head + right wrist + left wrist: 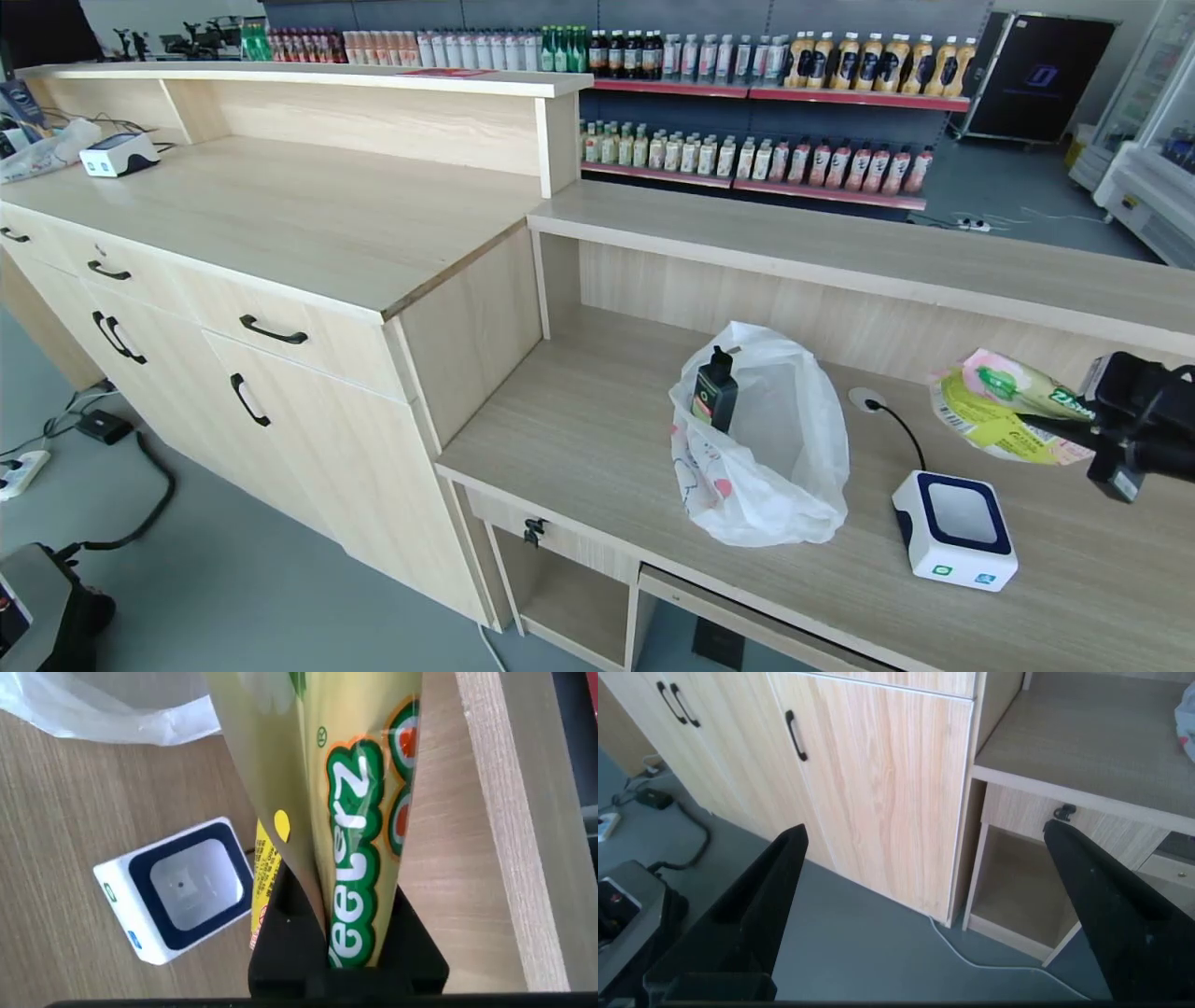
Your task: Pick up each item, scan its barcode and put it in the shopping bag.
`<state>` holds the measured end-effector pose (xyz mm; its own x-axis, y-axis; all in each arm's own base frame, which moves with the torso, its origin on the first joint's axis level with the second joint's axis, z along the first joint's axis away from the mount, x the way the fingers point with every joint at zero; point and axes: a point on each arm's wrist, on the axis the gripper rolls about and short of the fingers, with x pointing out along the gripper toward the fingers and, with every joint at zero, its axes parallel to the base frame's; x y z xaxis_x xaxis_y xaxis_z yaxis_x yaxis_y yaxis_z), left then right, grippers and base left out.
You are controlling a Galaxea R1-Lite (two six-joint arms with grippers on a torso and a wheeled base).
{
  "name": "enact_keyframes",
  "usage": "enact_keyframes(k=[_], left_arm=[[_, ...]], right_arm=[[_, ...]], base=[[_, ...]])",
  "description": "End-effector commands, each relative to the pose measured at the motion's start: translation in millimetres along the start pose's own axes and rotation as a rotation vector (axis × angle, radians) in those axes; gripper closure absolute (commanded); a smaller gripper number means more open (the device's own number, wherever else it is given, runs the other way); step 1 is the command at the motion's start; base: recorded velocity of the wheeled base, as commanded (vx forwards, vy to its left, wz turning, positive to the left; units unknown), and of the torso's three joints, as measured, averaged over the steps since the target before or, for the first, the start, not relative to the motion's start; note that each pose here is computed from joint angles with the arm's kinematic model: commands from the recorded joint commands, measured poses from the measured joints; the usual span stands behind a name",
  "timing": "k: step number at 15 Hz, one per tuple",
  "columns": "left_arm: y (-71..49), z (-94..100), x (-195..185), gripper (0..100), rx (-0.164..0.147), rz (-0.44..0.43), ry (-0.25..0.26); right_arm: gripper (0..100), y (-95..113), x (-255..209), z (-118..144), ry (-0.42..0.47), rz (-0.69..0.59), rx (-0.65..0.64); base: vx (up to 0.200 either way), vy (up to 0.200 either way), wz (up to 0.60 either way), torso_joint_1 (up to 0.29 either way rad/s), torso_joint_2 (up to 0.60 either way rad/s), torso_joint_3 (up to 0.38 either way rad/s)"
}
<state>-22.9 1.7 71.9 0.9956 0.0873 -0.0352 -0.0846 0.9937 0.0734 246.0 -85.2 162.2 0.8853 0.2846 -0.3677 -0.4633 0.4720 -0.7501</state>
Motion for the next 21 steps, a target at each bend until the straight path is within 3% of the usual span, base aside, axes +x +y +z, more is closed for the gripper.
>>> enact_keyframes(k=[1, 3, 6, 16, 21], left_arm=[[0.0, -0.1, 0, 0, 0.000, 0.002, 0.000], [0.0, -0.1, 0, 0, 0.000, 0.002, 0.000], [0.0, -0.1, 0, 0, 0.000, 0.002, 0.000], [0.0, -0.1, 0, 0, 0.000, 0.002, 0.000], [0.0, -0.1, 0, 0, 0.000, 0.002, 0.000]], right_arm=[[100, 1, -5, -12, 0.046, 0.039, 0.028], [100, 6, -16, -16, 0.085, 0.080, 0.005], [100, 2, -7, -27, 0.049, 0.119, -0.146], [100, 12, 23, -47, 0.014, 0.200, -0.355], [100, 2, 51, -53, -0.016, 0.156, -0.432]], base=[[0.000, 0.000, 0.00, 0.000, 0.00, 0.000], [0.000, 0.000, 0.00, 0.000, 0.00, 0.000], [0.000, 0.000, 0.00, 0.000, 0.00, 0.000], [0.000, 0.000, 0.00, 0.000, 0.00, 0.000], [0.000, 0.000, 0.00, 0.000, 0.00, 0.000]])
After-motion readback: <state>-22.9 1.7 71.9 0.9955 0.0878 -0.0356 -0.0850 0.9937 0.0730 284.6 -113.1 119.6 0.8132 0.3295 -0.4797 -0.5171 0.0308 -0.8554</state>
